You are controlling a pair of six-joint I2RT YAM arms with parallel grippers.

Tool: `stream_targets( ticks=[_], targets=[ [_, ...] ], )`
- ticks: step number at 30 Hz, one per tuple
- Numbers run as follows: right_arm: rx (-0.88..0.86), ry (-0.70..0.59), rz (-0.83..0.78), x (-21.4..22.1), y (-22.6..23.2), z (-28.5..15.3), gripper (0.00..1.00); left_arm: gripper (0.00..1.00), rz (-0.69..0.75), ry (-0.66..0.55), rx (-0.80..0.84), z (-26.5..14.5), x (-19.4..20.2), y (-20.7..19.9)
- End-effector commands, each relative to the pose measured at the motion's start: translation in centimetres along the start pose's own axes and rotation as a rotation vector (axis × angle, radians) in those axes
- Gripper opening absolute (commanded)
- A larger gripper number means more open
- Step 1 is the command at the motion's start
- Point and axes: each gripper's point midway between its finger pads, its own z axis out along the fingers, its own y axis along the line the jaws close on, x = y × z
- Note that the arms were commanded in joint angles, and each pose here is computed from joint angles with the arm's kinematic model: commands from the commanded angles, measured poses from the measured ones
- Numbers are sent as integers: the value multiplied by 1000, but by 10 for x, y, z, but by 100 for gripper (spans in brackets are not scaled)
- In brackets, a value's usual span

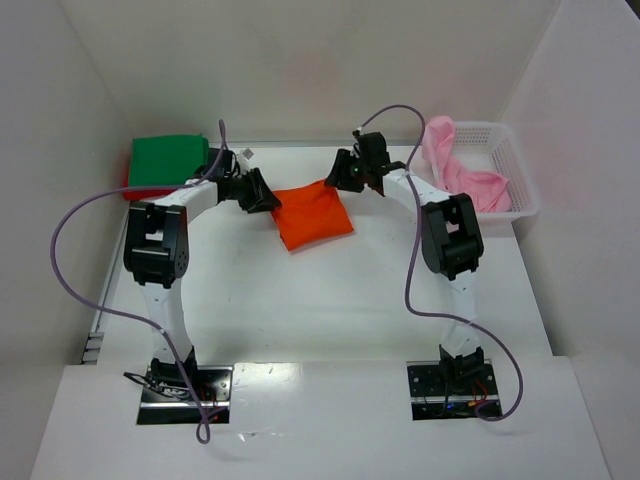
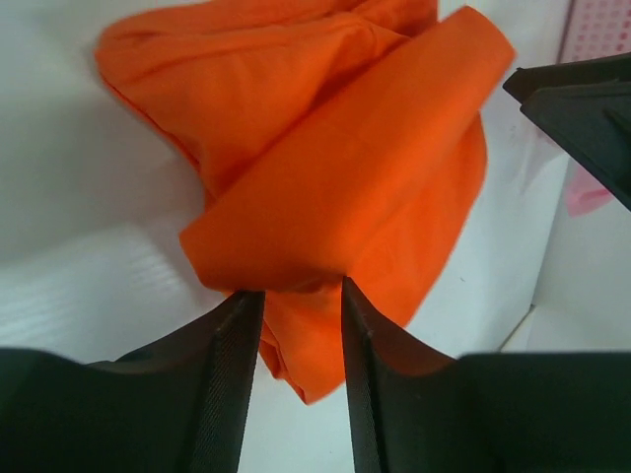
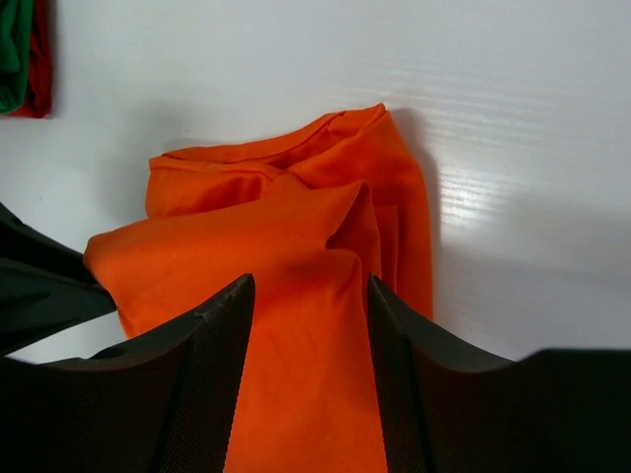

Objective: Fold and stack the t-shirts
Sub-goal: Fold the long partially folded tshirt into a neat square

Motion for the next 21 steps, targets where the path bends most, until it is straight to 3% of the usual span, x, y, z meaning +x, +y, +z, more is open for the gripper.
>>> stream_targets(
  ticks=[1, 8, 10, 13, 14, 15, 17, 21],
  targets=[
    [-32, -13, -33, -12, 2, 14, 55, 46, 48, -81, 5, 4, -36, -9],
    [-41, 27, -23, -9, -3, 41, 55, 42, 39, -101, -26, 18, -61, 2],
    [-58, 16, -29, -16, 2, 44, 50, 41, 50, -114, -18, 19, -69, -2],
    [-75, 2, -45, -23, 6, 47, 35, 34, 52, -117, -17, 27, -75, 1],
    [-64, 9, -35, -23, -2, 50, 22, 29, 47, -110, -21, 29, -74, 3],
    [-64, 9, -35, -27, 1, 50, 17, 25, 38, -100, -27, 33, -71, 9],
    [-60, 15, -33, -26, -1, 52, 10, 14, 40, -102, -26, 35, -73, 9],
    [-65, -16, -33, -39, 10, 38, 1, 6, 54, -108, -22, 34, -76, 7]
  ],
)
